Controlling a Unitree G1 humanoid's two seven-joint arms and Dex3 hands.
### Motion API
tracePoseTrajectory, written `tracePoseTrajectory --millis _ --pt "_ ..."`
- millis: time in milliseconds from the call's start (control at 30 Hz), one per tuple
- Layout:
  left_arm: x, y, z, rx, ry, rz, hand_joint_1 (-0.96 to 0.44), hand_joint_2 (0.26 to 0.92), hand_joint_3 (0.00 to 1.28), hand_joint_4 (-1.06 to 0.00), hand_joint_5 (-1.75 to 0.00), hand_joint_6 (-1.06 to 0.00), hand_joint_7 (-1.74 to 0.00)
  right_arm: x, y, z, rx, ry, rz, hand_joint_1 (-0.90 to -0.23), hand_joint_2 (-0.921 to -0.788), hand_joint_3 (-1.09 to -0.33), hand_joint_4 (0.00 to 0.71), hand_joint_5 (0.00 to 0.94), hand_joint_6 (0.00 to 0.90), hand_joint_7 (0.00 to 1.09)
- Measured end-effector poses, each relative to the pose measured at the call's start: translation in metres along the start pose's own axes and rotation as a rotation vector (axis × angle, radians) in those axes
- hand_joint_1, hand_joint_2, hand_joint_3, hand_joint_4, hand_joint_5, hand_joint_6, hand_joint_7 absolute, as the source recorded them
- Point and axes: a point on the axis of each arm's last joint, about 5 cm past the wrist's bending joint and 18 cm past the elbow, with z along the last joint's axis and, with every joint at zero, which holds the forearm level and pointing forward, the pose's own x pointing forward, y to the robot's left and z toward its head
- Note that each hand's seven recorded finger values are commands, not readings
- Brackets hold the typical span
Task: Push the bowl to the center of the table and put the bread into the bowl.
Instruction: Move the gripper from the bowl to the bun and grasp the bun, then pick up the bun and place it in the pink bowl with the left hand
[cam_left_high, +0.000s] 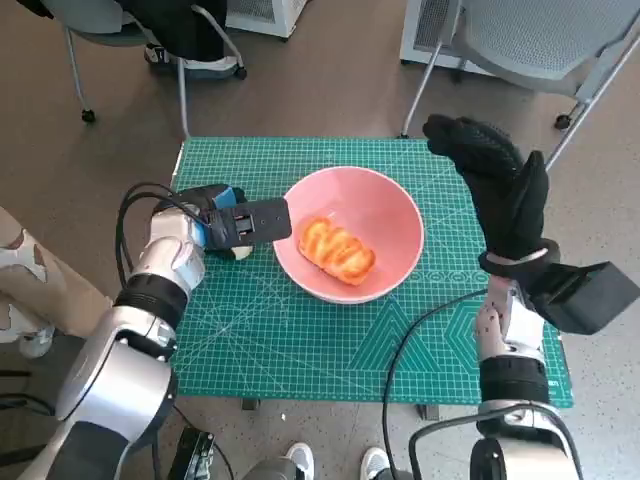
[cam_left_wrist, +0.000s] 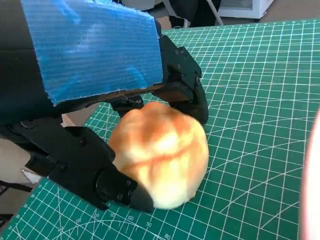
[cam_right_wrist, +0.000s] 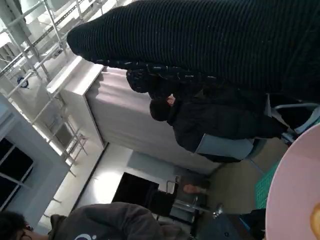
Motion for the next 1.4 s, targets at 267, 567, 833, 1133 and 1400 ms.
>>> tracePoseTrajectory --millis 267,567,833,1133,1400 --pt "-0.001 0.004 -0.001 -0.022 -0.023 0.005 0.00 0.868 0.18 -0.63 -1.36 -0.68 -1.00 -0.0004 0.000 -0.001 0.003 0.003 0.002 -0.679 -0.921 -0.731 0.205 0.001 0.032 0.53" --pt "-0.006 0.019 -0.004 -0.060 -0.073 0.047 0.00 0.881 0.15 -0.62 -1.37 -0.69 -0.97 -0.0013 0.000 -0.002 0.010 0.010 0.003 -0.676 -0.921 -0.730 0.205 0.001 0.032 0.53" --pt "-0.023 0.039 -0.005 -0.092 -0.193 0.178 0.00 0.839 0.19 -0.65 -1.39 -0.78 -0.83 -0.0011 0.000 -0.002 0.010 0.010 0.004 -0.679 -0.921 -0.730 0.205 0.001 0.031 0.53" --pt "-0.049 0.050 0.000 -0.147 -0.322 0.309 0.00 0.610 0.59 -0.71 -1.40 -0.73 -0.98 0.0004 0.000 -0.001 0.009 0.006 0.006 -0.678 -0.921 -0.730 0.205 0.001 0.031 0.53" --pt "-0.080 0.055 0.003 -0.187 -0.443 0.446 0.00 0.736 0.34 -0.77 -1.17 -0.70 -1.07 0.0007 0.000 -0.001 0.009 0.004 0.007 -0.677 -0.921 -0.730 0.205 0.001 0.031 0.53"
